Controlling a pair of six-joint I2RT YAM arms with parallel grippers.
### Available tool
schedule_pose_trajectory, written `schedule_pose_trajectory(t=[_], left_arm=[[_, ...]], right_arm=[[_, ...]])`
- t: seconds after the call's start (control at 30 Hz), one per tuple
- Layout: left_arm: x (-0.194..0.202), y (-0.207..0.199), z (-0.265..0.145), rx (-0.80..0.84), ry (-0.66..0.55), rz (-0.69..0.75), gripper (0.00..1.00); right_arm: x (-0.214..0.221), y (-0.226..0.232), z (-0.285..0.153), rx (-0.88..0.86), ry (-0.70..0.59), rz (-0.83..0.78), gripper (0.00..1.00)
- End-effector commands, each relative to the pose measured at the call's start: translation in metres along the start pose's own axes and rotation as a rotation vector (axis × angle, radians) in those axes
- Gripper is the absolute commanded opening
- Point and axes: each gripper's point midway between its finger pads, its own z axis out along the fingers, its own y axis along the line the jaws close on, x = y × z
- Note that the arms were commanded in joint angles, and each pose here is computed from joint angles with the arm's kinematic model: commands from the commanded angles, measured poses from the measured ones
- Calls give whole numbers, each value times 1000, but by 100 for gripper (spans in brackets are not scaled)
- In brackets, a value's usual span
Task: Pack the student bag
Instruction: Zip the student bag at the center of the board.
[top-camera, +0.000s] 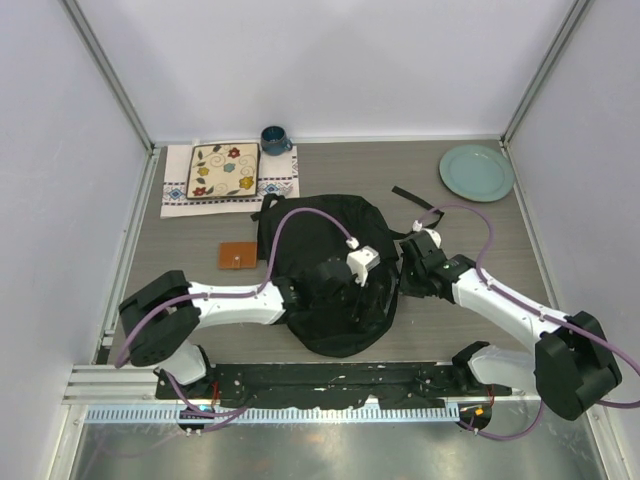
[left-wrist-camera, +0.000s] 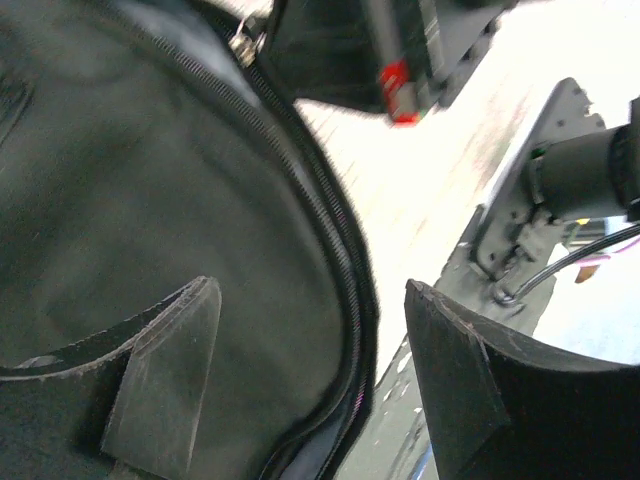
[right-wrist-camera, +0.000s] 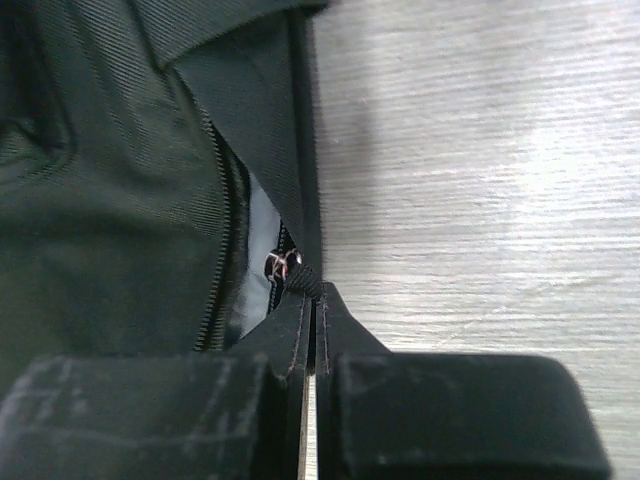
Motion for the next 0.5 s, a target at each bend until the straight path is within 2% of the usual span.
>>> schedule_pose_trajectory(t=[0.0, 0.17, 0.47], left_arm=[[-26, 13, -22, -108, -150, 5, 79], [-13, 18, -12, -119, -104, 3, 80], [1, -17, 20, -20, -41, 48, 80]], right_arm=[[-27, 31, -13, -157, -83, -1, 0], [-25, 40, -12, -196, -66, 1, 0], [-29, 40, -12, -186, -67, -23, 0]])
